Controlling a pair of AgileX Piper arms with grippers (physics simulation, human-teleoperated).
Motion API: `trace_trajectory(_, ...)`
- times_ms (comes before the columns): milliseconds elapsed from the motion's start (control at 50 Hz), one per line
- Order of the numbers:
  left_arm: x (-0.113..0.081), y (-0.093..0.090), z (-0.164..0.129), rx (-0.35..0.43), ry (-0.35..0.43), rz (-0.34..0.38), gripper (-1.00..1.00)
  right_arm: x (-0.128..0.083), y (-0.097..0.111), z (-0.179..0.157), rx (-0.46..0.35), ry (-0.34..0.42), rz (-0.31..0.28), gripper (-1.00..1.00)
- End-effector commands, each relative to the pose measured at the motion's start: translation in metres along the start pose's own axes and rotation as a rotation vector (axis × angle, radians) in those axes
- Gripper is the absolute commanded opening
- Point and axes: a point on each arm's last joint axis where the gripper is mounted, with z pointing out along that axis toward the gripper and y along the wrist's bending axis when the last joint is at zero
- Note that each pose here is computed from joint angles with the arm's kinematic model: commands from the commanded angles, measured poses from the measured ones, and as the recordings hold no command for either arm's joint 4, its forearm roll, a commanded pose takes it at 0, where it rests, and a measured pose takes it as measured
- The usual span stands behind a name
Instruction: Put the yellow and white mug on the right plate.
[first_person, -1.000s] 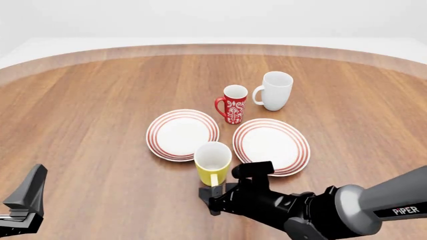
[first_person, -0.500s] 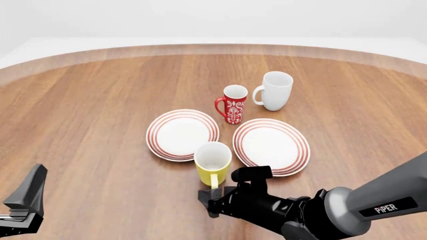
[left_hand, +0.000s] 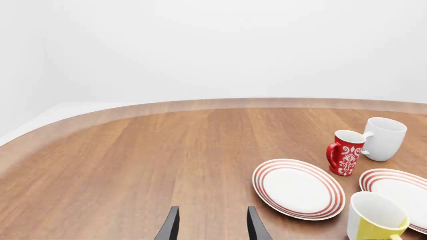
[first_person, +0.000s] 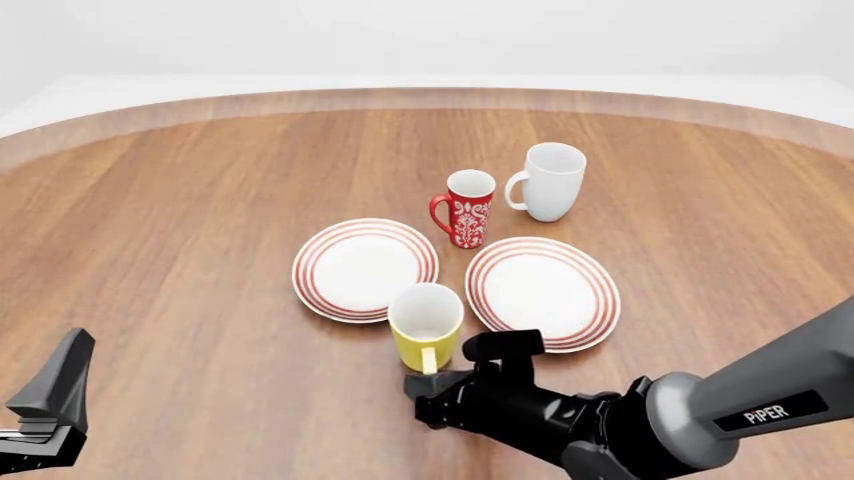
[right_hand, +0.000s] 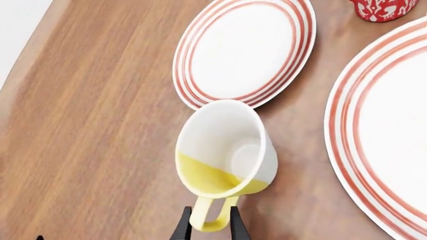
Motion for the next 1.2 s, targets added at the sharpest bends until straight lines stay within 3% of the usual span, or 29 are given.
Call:
trace_trajectory(20,0.0,0.0,0.0,0.0,0.0,0.0,1.0,0.001,-0.005,0.0,0.014,-0.004,0.008,-1.0)
trace_trajectory(520,0.0,0.0,0.0,0.0,0.0,0.0,1.0,-0.017,-0.01,-0.017,0.046,-0.034,-0.03,-1.0)
trace_trajectory(540,0.0,0.0,0.0,0.0,0.0,0.0,1.0,-0.021,-0.006,-0.018,0.049,-0.028,-0.07,-1.0)
trace_trajectory(600,0.0,0.0,0.0,0.0,0.0,0.0,1.0,-0.028,-0.003,-0.021,0.054,-0.027,-0.107,-1.0)
trace_trajectory(640,0.0,0.0,0.0,0.0,0.0,0.0,1.0,-0.039,0.005,-0.025,0.051,-0.03,-0.191,-1.0)
trace_trajectory(660,0.0,0.0,0.0,0.0,0.0,0.0,1.0,-0.04,0.007,-0.024,0.053,-0.018,-0.196,-1.0)
trace_trajectory(740,0.0,0.0,0.0,0.0,0.0,0.0,1.0,-0.054,0.016,-0.031,0.052,-0.026,-0.32,-1.0)
trace_trajectory(840,0.0,0.0,0.0,0.0,0.0,0.0,1.0,-0.068,0.025,-0.04,0.043,-0.05,-0.387,-1.0)
trace_trajectory(1000,0.0,0.0,0.0,0.0,0.0,0.0,1.0,-0.08,0.027,-0.049,0.057,-0.068,-0.406,-1.0)
trace_trajectory(1200,0.0,0.0,0.0,0.0,0.0,0.0,1.0,-0.093,-0.008,-0.056,0.172,-0.085,-0.375,-1.0)
